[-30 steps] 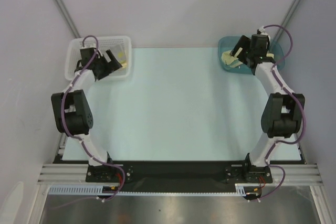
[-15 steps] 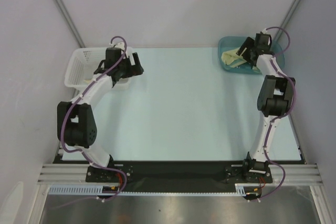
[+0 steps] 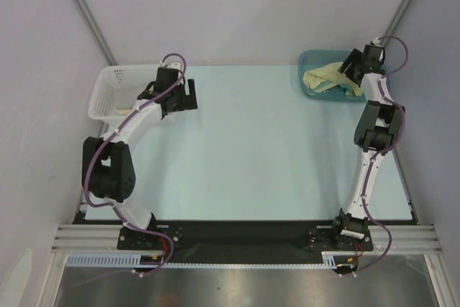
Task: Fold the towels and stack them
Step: Grab crumpled towel
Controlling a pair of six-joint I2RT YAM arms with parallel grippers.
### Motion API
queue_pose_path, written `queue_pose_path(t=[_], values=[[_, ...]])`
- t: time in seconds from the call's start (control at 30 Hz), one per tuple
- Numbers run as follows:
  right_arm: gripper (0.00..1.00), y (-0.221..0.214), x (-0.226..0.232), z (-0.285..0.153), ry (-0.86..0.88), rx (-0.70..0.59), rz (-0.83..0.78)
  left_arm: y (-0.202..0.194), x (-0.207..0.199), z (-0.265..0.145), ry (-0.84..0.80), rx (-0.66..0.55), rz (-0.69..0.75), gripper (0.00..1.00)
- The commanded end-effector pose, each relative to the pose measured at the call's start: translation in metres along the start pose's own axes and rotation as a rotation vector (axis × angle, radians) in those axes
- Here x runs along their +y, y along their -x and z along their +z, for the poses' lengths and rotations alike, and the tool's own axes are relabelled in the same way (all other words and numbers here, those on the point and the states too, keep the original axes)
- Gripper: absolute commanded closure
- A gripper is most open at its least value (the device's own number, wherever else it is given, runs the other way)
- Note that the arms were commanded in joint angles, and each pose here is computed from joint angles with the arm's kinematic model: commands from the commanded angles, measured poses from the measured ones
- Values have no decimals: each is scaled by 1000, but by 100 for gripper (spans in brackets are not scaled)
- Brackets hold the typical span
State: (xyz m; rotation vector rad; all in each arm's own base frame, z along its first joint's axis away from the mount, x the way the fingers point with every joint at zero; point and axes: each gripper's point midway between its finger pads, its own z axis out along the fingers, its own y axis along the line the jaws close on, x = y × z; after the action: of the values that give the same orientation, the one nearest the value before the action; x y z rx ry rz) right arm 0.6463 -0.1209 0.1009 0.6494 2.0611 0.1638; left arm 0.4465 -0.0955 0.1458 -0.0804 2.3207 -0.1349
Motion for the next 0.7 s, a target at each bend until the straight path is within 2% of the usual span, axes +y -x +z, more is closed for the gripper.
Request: queue_pose_path(t=[0.0,0.1,0.2,0.3,0.33,0.4,0.43,0.47,0.67], values=[[25,6,-3,10,6,-10,-39,-17,27,-29,128,24,-11,10],[25,-9,-8,23,36,27,-53,-40,34,-31,146,55,-18,12],[33,-16,-2,34,110,51,-61,-53,43,-29,186,71,-9,18],[55,-16,5,41,174,40,-65,-59,49,-24,212,88,-1,26],[69,-10,7,42,191,19,-66,-56,54,-21,232,74,-6,31],[82,-5,13,42,228,8,-64,-59,62,-12,247,92,-13,34],[93,-1,17,40,246,-2,-59,-59,67,-9,254,103,-26,35],[100,7,24,38,273,-30,-63,-57,78,-6,275,109,-48,35],[100,67,66,-4,402,-161,-49,-39,106,12,366,117,-63,36]])
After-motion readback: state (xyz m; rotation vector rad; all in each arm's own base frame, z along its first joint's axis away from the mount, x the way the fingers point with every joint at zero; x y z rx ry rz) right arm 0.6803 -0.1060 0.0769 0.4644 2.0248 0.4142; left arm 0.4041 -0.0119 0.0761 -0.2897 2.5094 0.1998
